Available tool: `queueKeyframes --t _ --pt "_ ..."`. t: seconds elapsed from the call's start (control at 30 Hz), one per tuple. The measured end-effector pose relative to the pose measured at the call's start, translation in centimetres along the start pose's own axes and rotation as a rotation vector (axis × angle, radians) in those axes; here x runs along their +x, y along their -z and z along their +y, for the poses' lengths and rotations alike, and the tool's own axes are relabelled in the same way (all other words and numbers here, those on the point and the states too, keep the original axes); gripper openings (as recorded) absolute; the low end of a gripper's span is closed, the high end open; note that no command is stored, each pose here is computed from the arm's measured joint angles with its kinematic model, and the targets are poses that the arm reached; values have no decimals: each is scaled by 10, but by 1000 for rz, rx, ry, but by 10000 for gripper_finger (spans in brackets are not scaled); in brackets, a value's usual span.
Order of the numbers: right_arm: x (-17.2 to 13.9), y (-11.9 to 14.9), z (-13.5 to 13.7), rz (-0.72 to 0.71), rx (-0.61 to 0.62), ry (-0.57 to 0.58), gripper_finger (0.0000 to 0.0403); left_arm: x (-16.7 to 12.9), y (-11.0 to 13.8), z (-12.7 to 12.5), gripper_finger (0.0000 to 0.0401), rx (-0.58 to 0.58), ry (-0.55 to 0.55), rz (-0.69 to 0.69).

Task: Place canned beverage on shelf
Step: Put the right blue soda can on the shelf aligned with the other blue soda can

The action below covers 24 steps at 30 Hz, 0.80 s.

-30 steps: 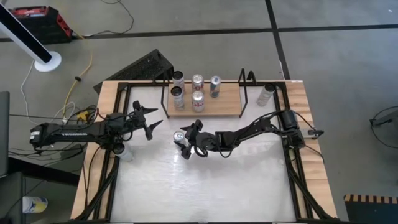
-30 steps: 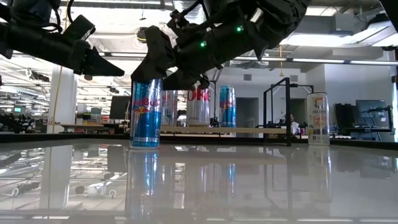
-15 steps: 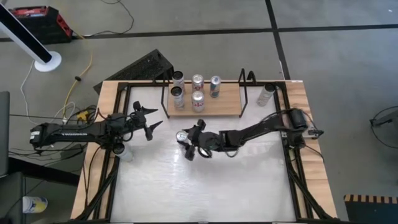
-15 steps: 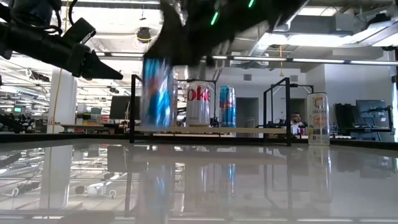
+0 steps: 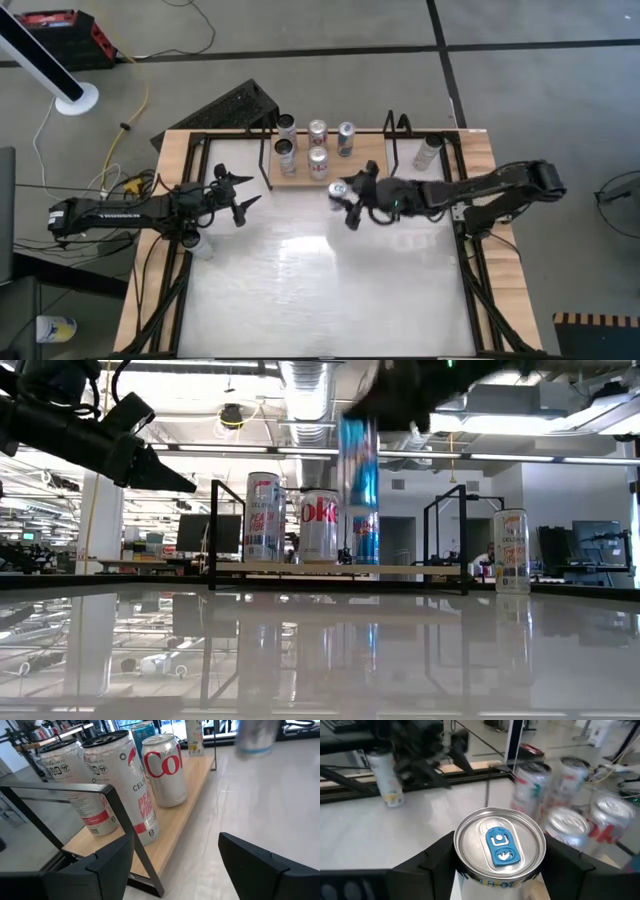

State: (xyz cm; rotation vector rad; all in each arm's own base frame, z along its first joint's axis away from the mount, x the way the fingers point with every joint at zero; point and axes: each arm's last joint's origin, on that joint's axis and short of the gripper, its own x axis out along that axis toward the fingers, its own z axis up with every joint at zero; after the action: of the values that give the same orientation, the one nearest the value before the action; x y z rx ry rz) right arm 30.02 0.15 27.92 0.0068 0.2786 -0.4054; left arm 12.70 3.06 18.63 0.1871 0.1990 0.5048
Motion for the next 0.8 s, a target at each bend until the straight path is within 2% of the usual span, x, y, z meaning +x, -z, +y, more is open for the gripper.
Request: queueKeyframes --t 0.13,0.37,0.53,0.8 --pt "12 18 -43 -20 36 -40 256 0 -1 0 275 -4 -3 -11" --pt "25 24 -99 10 73 -37 256 0 -2 0 275 3 -8 -18" --pt "28 26 -118 14 79 -25 256 0 -2 1 275 8 -12 -17" --pt "50 46 -128 65 68 -18 256 0 -2 1 275 16 -11 -15"
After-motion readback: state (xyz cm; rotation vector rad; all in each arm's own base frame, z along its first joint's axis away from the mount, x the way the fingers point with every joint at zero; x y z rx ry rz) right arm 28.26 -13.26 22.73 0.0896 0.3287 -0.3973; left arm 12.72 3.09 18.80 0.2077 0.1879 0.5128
